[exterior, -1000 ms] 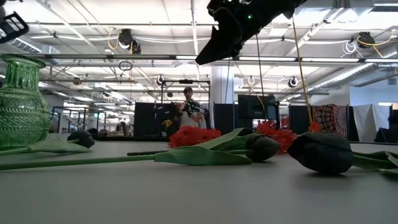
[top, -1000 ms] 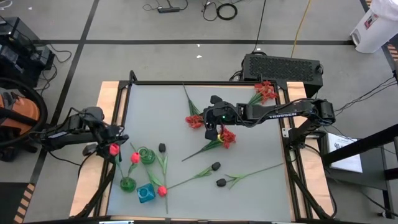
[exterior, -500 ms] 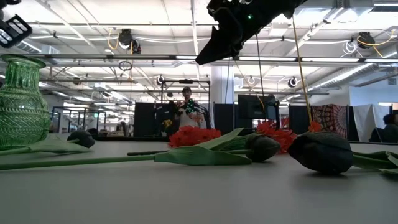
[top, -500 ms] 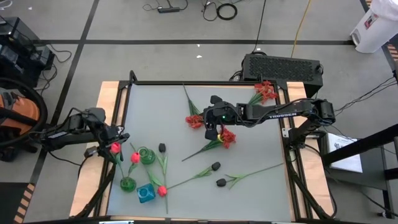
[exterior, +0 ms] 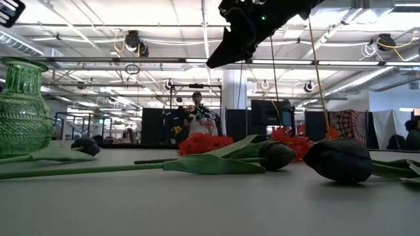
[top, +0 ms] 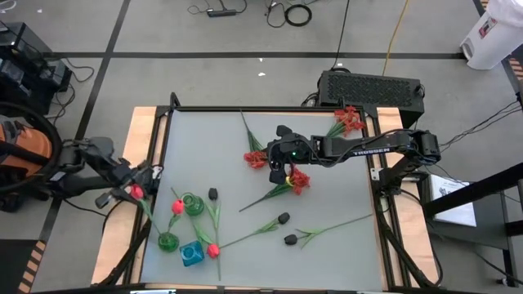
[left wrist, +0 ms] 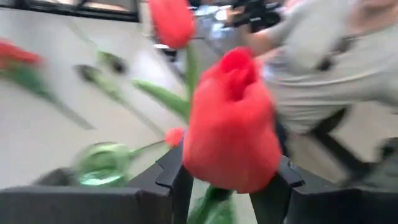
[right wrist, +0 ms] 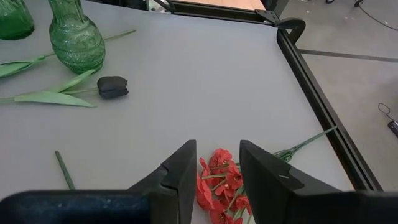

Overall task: Sort flowers into vase by color
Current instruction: Put the right light orange flower into the bottom green vase

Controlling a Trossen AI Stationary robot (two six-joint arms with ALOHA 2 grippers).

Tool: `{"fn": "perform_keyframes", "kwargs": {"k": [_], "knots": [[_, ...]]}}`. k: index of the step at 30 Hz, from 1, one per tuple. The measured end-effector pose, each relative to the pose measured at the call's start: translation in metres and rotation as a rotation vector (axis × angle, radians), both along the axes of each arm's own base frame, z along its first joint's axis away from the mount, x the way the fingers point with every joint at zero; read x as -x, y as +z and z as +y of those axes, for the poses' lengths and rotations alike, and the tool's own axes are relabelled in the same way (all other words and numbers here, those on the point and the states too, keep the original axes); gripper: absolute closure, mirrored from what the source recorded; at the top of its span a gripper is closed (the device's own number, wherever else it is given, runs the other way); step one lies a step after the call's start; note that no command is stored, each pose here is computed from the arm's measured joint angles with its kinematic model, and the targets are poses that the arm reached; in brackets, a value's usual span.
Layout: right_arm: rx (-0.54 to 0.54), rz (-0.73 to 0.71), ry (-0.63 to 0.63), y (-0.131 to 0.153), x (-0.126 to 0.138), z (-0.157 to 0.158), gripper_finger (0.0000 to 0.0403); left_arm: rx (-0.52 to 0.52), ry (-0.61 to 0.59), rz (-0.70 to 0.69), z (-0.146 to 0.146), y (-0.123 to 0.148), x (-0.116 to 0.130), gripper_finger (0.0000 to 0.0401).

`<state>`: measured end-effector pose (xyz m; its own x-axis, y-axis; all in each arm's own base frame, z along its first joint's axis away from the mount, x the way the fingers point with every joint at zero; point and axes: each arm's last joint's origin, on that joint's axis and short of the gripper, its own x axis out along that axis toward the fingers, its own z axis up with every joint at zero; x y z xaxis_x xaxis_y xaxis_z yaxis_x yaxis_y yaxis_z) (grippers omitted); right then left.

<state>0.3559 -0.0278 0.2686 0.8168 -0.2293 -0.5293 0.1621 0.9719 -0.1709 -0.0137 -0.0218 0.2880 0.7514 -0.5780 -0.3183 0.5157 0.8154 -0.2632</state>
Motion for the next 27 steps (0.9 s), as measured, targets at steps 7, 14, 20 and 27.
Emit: {"fn": "perform_keyframes", "kwargs": {"k": [7, 14, 20, 27], "knots": [[-0.002, 0.000, -0.001, 0.000, 0.000, 0.000, 0.0289, -0.080, 0.128, 0.052, 0.002, 0.003, 0.013, 0.0266], [0.000, 0.001, -0.001, 0.000, 0.000, 0.000, 0.0289, 0.031, 0.172, 0.196, 0.000, -0.001, 0.020, 0.0266], [0.000, 0.000, -0.001, 0.000, 0.000, 0.000, 0.0289, 0.083, 0.097, 0.127, -0.001, 0.006, 0.017, 0.0266], [0.000, 0.000, 0.000, 0.000, 0.000, 0.000, 0.0289, 0.086, 0.073, 0.066, -0.001, 0.012, 0.015, 0.0266]]}}
